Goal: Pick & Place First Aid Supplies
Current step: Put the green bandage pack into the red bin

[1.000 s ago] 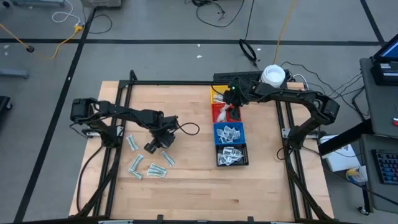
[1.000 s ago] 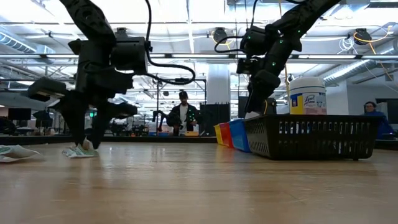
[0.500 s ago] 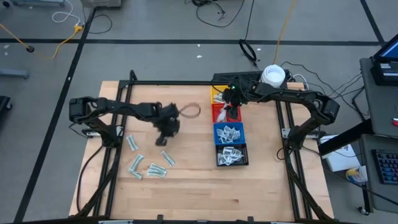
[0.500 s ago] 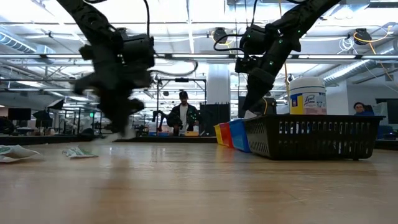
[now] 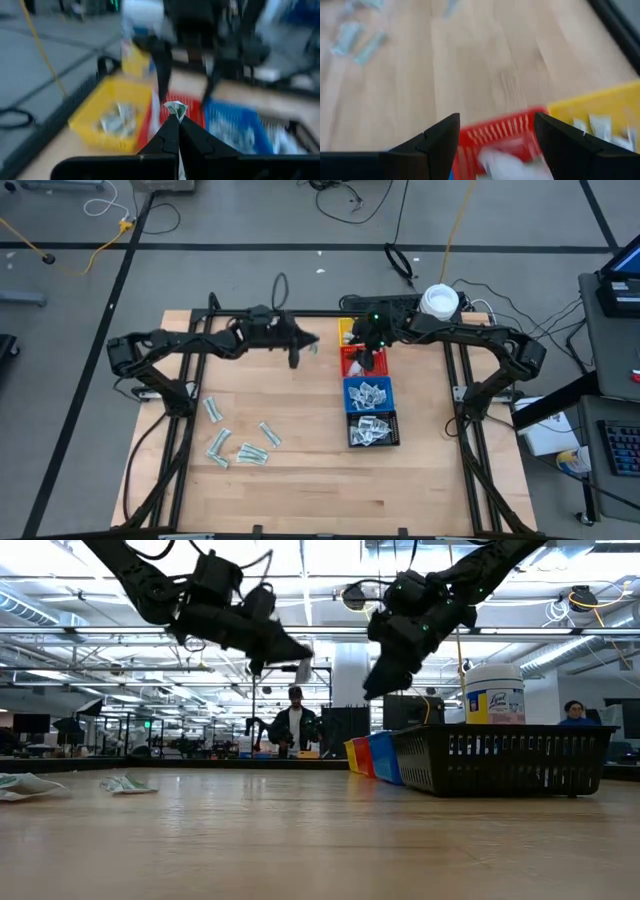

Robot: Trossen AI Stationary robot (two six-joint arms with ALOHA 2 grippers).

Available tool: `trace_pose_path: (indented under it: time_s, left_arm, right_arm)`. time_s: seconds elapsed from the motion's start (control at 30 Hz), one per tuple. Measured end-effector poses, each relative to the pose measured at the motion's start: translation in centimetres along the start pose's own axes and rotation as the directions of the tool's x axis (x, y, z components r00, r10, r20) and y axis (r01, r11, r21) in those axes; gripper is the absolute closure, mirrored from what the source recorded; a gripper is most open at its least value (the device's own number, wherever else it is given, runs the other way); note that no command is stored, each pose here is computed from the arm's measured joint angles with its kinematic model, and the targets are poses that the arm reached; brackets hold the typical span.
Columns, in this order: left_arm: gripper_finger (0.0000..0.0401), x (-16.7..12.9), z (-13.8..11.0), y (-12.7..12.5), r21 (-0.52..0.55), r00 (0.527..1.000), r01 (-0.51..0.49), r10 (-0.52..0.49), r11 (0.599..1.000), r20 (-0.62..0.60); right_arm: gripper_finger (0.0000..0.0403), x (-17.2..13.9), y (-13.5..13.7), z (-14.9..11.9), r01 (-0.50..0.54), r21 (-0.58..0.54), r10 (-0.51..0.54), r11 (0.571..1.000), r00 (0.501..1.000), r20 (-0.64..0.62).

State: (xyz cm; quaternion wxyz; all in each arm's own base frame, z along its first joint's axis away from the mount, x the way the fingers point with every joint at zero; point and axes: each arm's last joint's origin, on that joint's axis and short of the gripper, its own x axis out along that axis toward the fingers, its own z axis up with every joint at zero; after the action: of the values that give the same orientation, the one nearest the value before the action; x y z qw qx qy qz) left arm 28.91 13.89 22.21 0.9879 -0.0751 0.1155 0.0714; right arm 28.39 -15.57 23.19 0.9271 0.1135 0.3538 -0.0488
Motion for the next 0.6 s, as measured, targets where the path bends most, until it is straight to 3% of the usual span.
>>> trace_pose_path:
  time_s: [0.1, 0.27, 0.43, 0.6]
  left_arm:
    - [0.0400, -0.2, 1.1, 0.3, -0.028, 0.995, -0.002, 0.005, 1.000, 0.104]
    - [0.0400, 0.2, 2.9, -0.3, -0.021, 0.985, 0.016, -0.013, 1.000, 0.171]
    - [0.0401, 1.0, 4.4, -1.2, 0.027, 0.984, -0.006, 0.001, 1.000, 0.178]
    - [0.0401, 1.6, 4.6, -1.5, 0.044, 0.990, -0.011, 0.005, 0.999, 0.143]
  right_arm:
    - [0.0152, 0.0, 0.2, 1.0, -0.038, 0.013, 0.036, 0.999, 0.995, 0.096]
    - [0.0152, 0.1, 1.3, 2.9, -0.109, -0.001, 0.106, 0.994, 0.959, 0.265]
    - [0.0152, 0.3, 3.0, 3.9, -0.143, -0.048, 0.150, 0.989, 0.928, 0.341]
    - [0.0178, 0.3, 3.8, 4.5, -0.078, -0.066, 0.098, 0.995, 0.913, 0.397]
